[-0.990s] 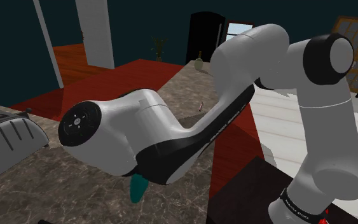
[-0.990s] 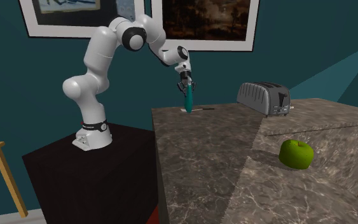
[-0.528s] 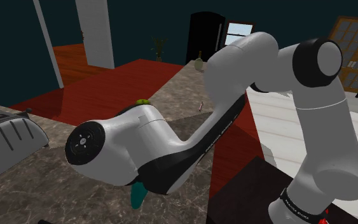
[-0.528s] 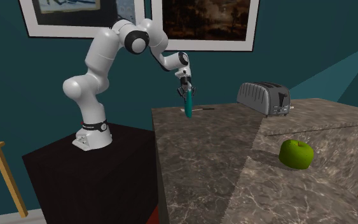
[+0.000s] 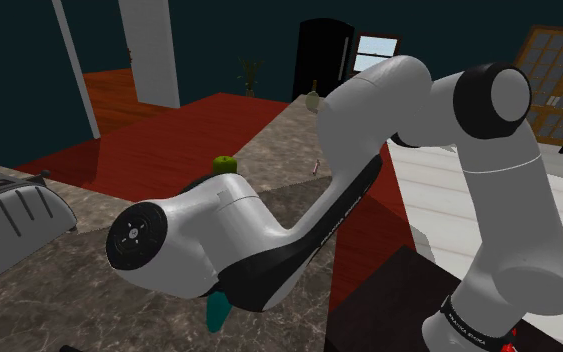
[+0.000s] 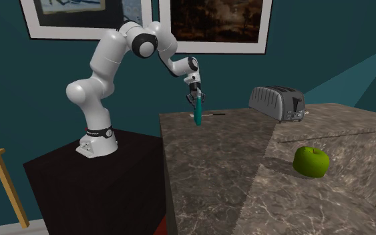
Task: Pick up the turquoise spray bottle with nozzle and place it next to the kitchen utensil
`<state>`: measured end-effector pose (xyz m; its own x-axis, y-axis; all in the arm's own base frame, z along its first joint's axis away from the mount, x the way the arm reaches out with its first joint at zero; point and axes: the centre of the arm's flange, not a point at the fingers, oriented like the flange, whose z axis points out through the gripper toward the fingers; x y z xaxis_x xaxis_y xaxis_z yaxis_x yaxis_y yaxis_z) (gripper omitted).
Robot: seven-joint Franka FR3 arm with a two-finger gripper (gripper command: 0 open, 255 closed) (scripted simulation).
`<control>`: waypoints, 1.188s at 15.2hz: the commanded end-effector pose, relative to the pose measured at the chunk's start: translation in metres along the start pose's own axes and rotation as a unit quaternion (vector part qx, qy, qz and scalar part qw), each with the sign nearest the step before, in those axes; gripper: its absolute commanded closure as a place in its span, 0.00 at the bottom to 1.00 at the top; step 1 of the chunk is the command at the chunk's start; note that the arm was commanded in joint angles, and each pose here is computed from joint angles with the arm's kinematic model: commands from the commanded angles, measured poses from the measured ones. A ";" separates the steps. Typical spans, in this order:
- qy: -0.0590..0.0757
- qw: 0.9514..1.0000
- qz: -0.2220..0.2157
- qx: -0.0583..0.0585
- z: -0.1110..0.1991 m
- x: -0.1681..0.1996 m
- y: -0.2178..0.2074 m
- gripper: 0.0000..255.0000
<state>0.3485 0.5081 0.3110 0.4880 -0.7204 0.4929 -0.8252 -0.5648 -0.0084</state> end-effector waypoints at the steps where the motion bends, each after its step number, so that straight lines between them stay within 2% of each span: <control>1: 0.000 1.000 0.000 0.000 0.000 0.000 0.000 1.00; 2: 0.000 1.000 0.000 0.000 0.000 0.000 0.000 0.00; 7: 0.000 1.000 0.000 0.000 0.000 0.000 0.000 0.00; 11: 0.000 1.000 0.000 0.000 -0.050 0.000 0.000 0.00; 18: 0.000 1.000 0.000 0.000 -0.050 0.000 0.000 0.00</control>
<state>0.3343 0.5282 0.3545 0.4879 -0.7204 0.4929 -0.8252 -0.5648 -0.0087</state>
